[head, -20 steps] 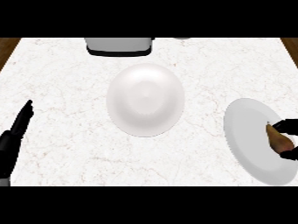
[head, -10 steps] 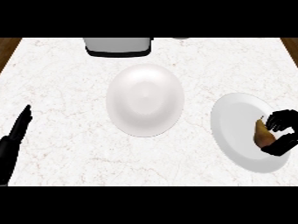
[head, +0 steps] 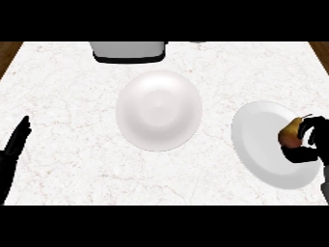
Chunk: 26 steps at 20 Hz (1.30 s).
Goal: Pick the pear from the plate and place it in the plate
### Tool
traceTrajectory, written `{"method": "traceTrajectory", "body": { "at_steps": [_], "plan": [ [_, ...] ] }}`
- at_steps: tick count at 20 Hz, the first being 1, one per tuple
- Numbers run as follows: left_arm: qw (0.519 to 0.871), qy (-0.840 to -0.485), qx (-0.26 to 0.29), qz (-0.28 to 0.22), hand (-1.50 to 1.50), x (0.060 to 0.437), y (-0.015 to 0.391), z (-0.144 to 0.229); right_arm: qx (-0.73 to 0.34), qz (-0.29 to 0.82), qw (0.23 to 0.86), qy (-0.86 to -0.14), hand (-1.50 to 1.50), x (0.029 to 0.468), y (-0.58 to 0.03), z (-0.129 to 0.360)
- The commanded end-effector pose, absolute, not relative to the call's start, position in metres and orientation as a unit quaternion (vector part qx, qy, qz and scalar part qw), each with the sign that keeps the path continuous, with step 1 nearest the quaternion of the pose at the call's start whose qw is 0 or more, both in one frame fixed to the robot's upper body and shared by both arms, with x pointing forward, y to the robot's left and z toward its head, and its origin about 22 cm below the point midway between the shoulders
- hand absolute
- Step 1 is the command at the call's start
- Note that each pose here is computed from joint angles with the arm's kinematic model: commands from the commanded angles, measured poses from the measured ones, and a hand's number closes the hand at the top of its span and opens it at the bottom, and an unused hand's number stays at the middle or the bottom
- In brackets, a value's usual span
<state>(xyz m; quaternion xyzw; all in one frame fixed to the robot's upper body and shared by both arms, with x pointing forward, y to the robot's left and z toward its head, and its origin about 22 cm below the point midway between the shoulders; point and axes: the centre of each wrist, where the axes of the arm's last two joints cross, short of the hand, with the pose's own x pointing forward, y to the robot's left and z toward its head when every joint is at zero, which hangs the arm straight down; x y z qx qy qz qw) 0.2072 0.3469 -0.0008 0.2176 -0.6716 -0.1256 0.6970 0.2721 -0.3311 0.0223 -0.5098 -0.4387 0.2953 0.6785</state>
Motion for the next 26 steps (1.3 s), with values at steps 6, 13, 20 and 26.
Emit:
{"method": "traceTrajectory", "body": {
  "at_steps": [6,13,20,26],
  "plan": [
    [0.696,-0.672,0.221,-0.126,0.0,0.195,0.354,-0.009,-0.559,0.243,0.525,-0.594,1.5,0.239,-0.268,0.094],
    [0.692,-0.677,0.217,-0.129,0.0,0.213,0.335,-0.01,-0.464,0.25,0.507,-0.682,1.5,0.203,-0.197,0.154],
    [0.693,-0.677,0.207,-0.136,0.0,0.224,0.333,-0.014,-0.424,0.279,0.503,-0.7,1.5,0.257,-0.124,0.17],
    [0.691,-0.682,0.201,-0.134,0.0,0.215,0.351,-0.004,-0.392,0.276,0.544,-0.689,1.5,0.304,-0.085,0.172]
  ]
}}
